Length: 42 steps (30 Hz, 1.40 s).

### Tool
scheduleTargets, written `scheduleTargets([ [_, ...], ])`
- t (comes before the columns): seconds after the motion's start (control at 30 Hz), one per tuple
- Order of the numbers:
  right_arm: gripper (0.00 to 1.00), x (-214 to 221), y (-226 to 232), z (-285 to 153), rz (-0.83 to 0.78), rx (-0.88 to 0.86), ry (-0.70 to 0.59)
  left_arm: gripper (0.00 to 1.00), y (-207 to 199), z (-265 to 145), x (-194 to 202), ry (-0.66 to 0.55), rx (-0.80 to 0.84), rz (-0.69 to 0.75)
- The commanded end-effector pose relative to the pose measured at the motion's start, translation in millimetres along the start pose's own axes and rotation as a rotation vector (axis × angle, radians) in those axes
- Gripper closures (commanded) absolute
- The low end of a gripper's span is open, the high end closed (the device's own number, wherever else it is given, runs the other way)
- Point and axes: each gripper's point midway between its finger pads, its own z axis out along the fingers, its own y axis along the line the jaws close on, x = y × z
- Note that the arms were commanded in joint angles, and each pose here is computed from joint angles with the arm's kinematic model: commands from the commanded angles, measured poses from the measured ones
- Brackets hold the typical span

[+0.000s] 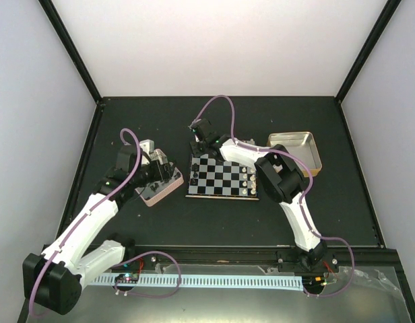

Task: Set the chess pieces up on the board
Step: Place the chess piece on the chessboard, then pick up the chess piece from the storage box.

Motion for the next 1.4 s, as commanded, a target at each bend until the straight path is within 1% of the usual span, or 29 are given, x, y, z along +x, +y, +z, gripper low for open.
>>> scheduleTargets([
  [0.0, 0.96, 11, -4, 5, 0.004, 0.023, 0.029, 0.07, -5, -5, -8, -0.006, 0.014, -0.008],
  [0.2, 0.91, 11, -3, -2, 0.005, 0.012, 0.03, 0.07, -4, -4, -8, -0.005, 0.01, -0.006],
  [0.33, 0.9, 7, -2, -9, 0.013, 0.0, 0.014, 0.06, -4, -4, -8, -0.005, 0.006, -0.003],
  [0.57, 0.74, -7, 2, -22, 0.036, -0.017, -0.007, 0.07, -2, -3, -8, 0.003, -0.005, 0.002],
  [0.67, 0.68, -20, 5, -38, 0.055, -0.034, -0.035, 0.07, 2, -2, -7, 0.01, -0.024, 0.003],
  [0.9, 0.59, -43, 7, -95, 0.12, -0.083, -0.107, 0.08, 24, 10, 1, 0.069, -0.132, -0.007],
  [0.97, 0.58, -43, 7, -112, 0.146, -0.104, -0.117, 0.13, 34, 14, 6, 0.109, -0.181, -0.014],
  [1.07, 0.59, -34, 10, -131, 0.183, -0.151, -0.115, 0.25, 47, 24, 14, 0.186, -0.245, -0.019],
  [1.23, 0.62, -6, 18, -148, 0.231, -0.232, -0.067, 0.52, 73, 43, 33, 0.36, -0.374, -0.025],
  [1.27, 0.63, -1, 18, -150, 0.239, -0.243, -0.058, 0.55, 78, 46, 35, 0.376, -0.391, -0.033],
  [1.3, 0.63, 5, 19, -152, 0.244, -0.254, -0.049, 0.56, 82, 48, 36, 0.384, -0.406, -0.042],
  [1.37, 0.65, 14, 21, -155, 0.253, -0.272, -0.029, 0.54, 91, 51, 37, 0.387, -0.438, -0.058],
])
